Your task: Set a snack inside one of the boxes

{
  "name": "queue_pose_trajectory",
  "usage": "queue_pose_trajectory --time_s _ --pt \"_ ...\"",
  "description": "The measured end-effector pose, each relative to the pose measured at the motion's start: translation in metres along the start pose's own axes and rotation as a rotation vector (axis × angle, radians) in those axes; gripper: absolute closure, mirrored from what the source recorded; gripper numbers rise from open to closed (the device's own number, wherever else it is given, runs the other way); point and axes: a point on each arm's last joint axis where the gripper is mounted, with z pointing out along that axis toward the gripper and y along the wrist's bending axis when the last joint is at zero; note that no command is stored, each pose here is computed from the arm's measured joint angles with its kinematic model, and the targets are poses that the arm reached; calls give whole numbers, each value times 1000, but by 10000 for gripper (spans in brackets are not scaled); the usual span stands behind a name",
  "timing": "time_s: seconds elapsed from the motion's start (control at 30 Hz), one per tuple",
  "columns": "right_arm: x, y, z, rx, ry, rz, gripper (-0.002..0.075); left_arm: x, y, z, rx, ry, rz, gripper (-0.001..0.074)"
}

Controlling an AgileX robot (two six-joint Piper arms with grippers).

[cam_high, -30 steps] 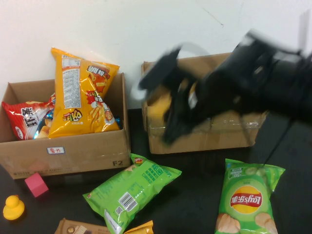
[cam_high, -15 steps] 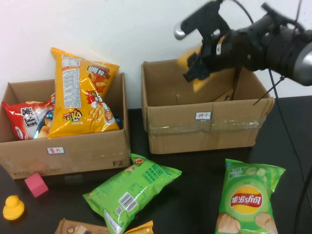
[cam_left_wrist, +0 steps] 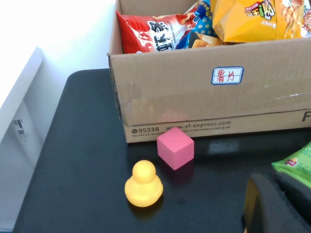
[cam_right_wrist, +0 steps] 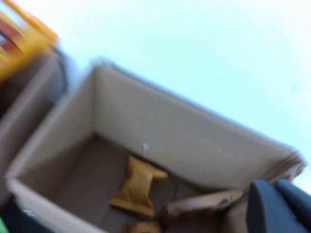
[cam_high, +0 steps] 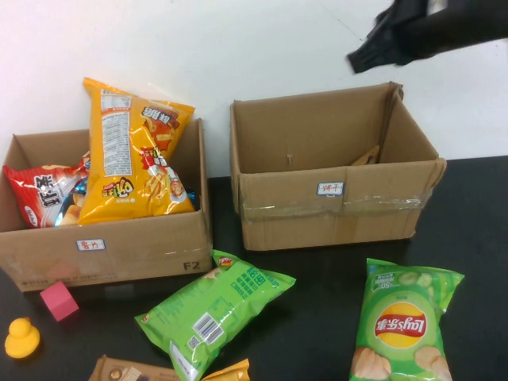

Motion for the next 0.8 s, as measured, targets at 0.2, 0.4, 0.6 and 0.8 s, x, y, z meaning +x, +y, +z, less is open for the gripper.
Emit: queue_pose_trajectory --time_s 0.2,0.4,0.6,0.8 --pt "25 13 -82 -42 -143 -37 726 0 0 0 0 0 0 737" --pt "90 20 -145 -61 -70 -52 726 0 0 0 0 0 0 737" --pt "161 31 -188 -56 -170 -34 727 0 0 0 0 0 0 737" --pt "236 47 -187 -59 -245 2 727 0 0 0 0 0 0 737"
